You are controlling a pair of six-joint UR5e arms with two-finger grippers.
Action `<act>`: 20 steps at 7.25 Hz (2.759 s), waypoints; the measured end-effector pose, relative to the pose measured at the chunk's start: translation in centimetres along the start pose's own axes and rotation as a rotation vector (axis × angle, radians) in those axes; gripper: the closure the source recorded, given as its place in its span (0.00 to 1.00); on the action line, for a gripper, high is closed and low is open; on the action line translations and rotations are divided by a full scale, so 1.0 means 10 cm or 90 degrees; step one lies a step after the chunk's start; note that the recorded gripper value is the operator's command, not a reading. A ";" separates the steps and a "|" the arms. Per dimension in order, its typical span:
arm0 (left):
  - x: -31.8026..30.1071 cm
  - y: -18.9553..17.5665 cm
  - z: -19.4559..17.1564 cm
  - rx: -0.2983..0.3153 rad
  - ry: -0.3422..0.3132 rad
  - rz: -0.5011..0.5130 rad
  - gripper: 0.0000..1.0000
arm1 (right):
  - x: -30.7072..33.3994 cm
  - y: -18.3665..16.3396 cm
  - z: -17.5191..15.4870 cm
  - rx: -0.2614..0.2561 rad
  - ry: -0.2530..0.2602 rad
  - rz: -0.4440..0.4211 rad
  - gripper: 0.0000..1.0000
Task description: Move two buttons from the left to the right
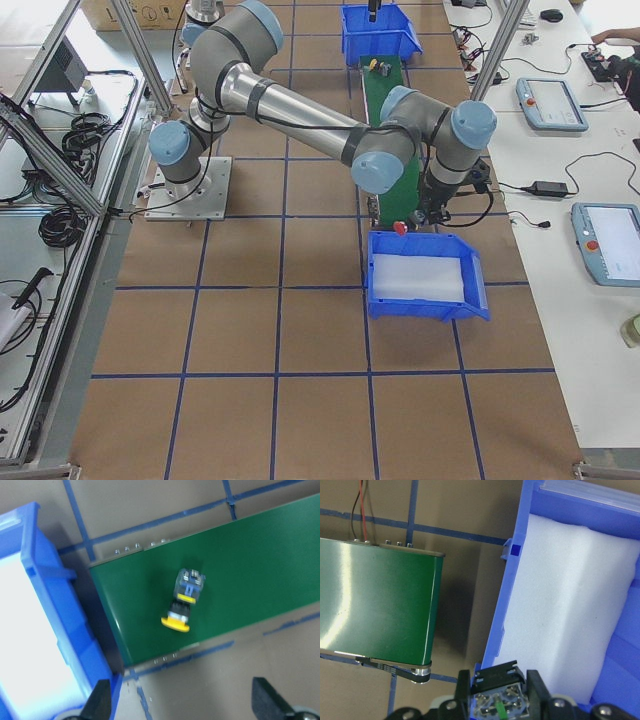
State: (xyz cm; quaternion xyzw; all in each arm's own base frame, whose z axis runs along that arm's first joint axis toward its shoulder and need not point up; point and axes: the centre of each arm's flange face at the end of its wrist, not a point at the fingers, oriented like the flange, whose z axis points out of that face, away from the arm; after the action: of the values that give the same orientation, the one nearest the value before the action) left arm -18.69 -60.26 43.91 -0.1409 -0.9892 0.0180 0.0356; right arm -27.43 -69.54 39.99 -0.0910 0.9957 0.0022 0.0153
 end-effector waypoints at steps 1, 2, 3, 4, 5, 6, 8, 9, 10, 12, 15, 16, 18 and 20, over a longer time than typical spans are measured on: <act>-0.03 0.20 -0.24 -0.003 -0.001 -0.012 0.00 | 0.13 -0.10 0.16 -0.002 -0.002 -0.002 0.92; -0.08 0.36 -0.44 -0.003 -0.002 -0.026 0.00 | 0.28 -0.17 0.33 -0.005 -0.006 -0.005 0.92; -0.14 0.49 -0.61 -0.002 -0.003 -0.040 0.00 | 0.41 -0.20 0.49 -0.010 -0.012 -0.008 0.92; -0.20 0.60 -0.72 -0.004 -0.003 -0.051 0.00 | 0.51 -0.19 0.62 -0.017 -0.018 -0.012 0.92; -0.22 0.66 -0.77 -0.007 -0.003 -0.056 0.00 | 0.58 -0.17 0.74 -0.025 -0.026 -0.016 0.92; -0.22 0.68 -0.78 -0.009 -0.002 -0.057 0.00 | 0.63 -0.15 0.87 -0.033 -0.034 -0.018 0.92; -0.20 0.73 -0.80 -0.012 -0.002 -0.071 0.00 | 0.74 -0.08 1.10 -0.051 -0.053 -0.015 0.92; -0.17 0.81 -0.80 -0.013 -0.002 -0.081 0.00 | 0.77 -0.04 1.18 -0.060 -0.060 -0.011 0.92; -0.15 0.94 -0.78 -0.019 -0.009 -0.089 0.00 | 0.79 -0.01 1.26 -0.068 -0.065 -0.010 0.92; -0.16 1.08 -0.73 -0.028 -0.040 -0.092 0.00 | 0.81 0.01 1.38 -0.078 -0.071 -0.008 0.91; -0.26 1.05 -0.80 -0.021 -0.058 -0.102 0.00 | 0.87 0.05 1.46 -0.092 -0.069 -0.005 0.68; -0.28 1.03 -0.79 -0.023 -0.060 -0.106 0.00 | 0.88 0.05 1.48 -0.094 -0.069 -0.005 0.46; -0.27 1.06 -0.73 -0.038 -0.057 -0.108 0.00 | 0.88 0.06 1.50 -0.097 -0.071 -0.004 0.44; -0.27 1.07 -0.73 -0.050 -0.053 -0.109 0.00 | 0.89 0.08 1.50 -0.097 -0.072 -0.003 0.44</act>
State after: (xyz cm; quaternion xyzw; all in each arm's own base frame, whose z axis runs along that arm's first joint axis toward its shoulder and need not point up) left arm -12.60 -50.56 50.47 -0.0566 -0.9982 -0.0182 -0.0096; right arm -35.83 -70.27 24.76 -0.0938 0.9901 0.0827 0.0644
